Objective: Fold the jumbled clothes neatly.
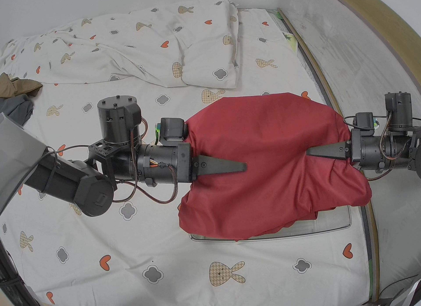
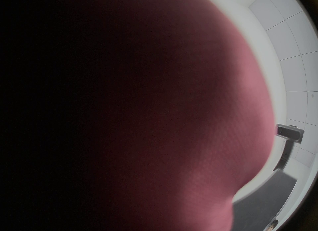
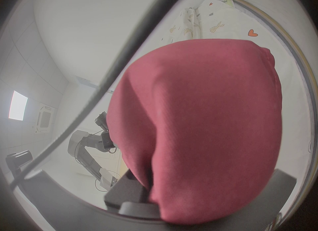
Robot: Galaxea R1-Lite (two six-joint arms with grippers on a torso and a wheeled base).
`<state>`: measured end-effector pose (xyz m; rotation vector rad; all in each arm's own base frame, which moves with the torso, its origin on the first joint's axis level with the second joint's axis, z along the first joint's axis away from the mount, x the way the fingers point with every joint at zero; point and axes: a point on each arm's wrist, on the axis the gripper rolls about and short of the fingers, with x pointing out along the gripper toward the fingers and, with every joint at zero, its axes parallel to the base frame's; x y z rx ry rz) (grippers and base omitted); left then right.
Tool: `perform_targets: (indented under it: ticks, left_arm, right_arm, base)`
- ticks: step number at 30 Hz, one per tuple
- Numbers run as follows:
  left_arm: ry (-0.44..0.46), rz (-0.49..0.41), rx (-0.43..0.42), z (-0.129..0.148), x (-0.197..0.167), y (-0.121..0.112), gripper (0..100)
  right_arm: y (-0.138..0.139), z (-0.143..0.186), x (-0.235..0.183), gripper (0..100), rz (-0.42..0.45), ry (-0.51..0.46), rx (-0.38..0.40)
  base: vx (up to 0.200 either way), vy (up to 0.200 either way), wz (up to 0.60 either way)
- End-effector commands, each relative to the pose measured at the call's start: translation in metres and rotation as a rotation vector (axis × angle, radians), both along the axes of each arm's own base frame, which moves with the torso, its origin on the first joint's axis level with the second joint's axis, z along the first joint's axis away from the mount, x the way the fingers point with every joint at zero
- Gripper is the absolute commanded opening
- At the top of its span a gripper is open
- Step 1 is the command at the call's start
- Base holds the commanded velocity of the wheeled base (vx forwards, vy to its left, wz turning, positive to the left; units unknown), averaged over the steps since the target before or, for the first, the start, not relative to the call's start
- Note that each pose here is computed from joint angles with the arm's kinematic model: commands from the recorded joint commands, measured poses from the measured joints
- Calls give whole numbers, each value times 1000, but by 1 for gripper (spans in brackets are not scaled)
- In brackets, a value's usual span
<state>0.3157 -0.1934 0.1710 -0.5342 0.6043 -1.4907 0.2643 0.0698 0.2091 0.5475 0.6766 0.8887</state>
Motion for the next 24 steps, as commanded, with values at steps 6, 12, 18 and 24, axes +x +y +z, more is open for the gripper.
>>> perform_targets:
  ticks: [6, 12, 18, 24]
  left_arm:
    - [1, 6, 3, -11, 18, -7, 0]
    - [4, 3, 4, -15, 23, -12, 0]
    - [12, 1, 9, -22, 29, -15, 0]
    - [26, 3, 15, -29, 33, -17, 0]
  right_arm:
    - [0, -4, 3, 0, 2, 9, -5]
    - [-2, -5, 5, 0, 1, -8, -15]
    - [-4, -14, 11, 0, -9, 13, -27]
    - [-4, -22, 15, 0, -1, 25, -42]
  base:
    - [0, 0, 0]
    - [0, 0, 0]
    - [0, 0, 0]
    - [0, 0, 0]
